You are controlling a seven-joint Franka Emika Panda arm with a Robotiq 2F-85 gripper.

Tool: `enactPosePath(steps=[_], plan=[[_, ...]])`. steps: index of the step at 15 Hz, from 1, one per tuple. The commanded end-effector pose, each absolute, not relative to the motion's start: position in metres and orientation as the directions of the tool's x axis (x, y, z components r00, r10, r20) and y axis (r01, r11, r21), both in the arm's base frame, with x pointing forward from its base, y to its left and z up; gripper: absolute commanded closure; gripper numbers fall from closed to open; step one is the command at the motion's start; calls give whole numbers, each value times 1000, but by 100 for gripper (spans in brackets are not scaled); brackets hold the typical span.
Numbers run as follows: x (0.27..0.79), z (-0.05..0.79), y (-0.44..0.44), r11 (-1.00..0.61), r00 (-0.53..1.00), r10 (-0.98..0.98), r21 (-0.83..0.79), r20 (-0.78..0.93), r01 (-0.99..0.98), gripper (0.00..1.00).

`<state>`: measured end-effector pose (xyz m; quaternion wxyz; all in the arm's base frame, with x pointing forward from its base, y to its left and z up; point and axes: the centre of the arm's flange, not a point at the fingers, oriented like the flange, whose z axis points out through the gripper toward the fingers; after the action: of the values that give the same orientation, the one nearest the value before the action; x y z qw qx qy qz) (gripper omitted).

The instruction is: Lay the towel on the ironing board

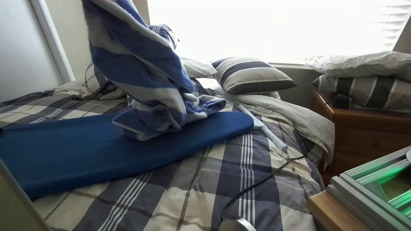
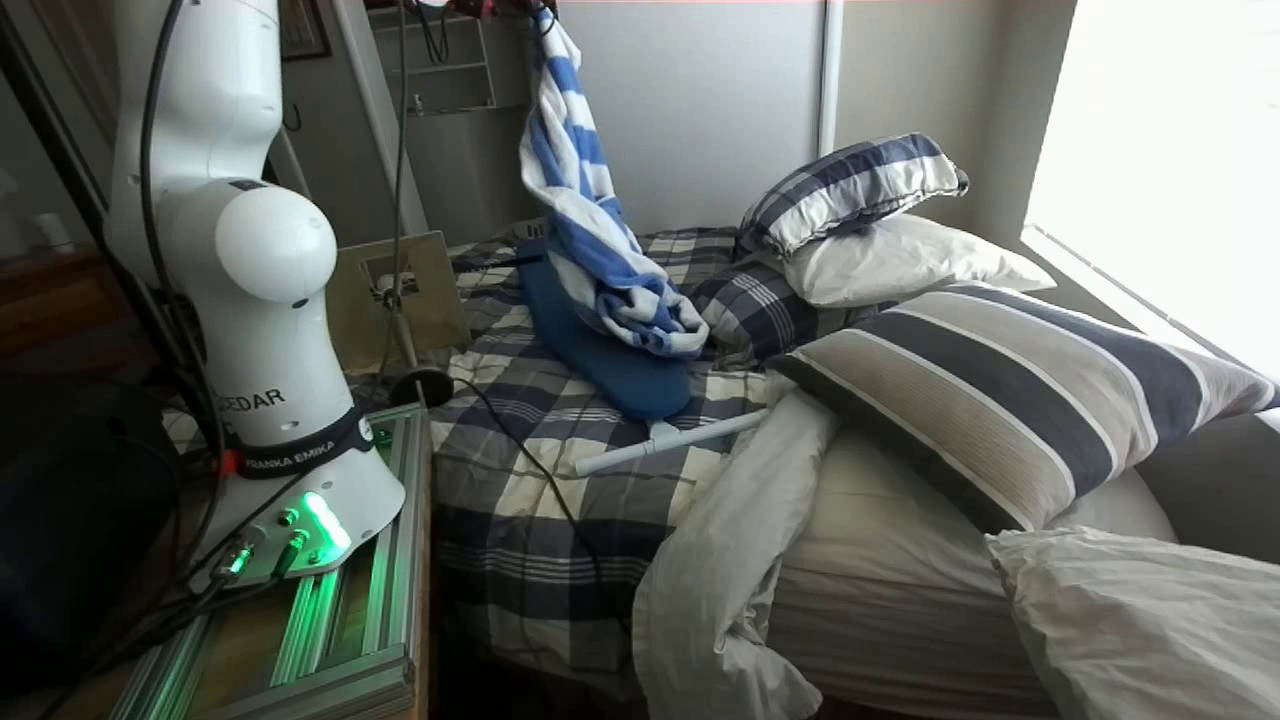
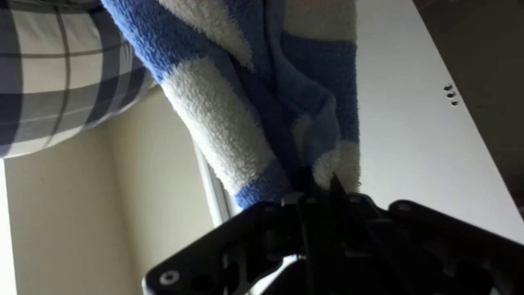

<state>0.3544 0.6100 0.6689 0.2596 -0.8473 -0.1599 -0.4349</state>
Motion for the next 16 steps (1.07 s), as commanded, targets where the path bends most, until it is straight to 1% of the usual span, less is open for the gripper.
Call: enactPosePath(steps=[1, 4, 6, 13, 14, 15, 16], plan=[[376, 688, 689, -742, 462, 52, -276, 885, 611, 99], [378, 672, 722, -735, 404, 62, -232, 913, 637, 99], [383, 658, 739, -764, 371, 73, -187, 926, 618, 99], [393, 592, 787, -818, 338, 207, -28, 918, 575, 99], [391, 582, 793, -808, 356, 240, -17, 903, 589, 69], [390, 574, 799, -798, 359, 271, -1, 893, 603, 68], [389, 567, 804, -790, 363, 297, 14, 883, 613, 62]])
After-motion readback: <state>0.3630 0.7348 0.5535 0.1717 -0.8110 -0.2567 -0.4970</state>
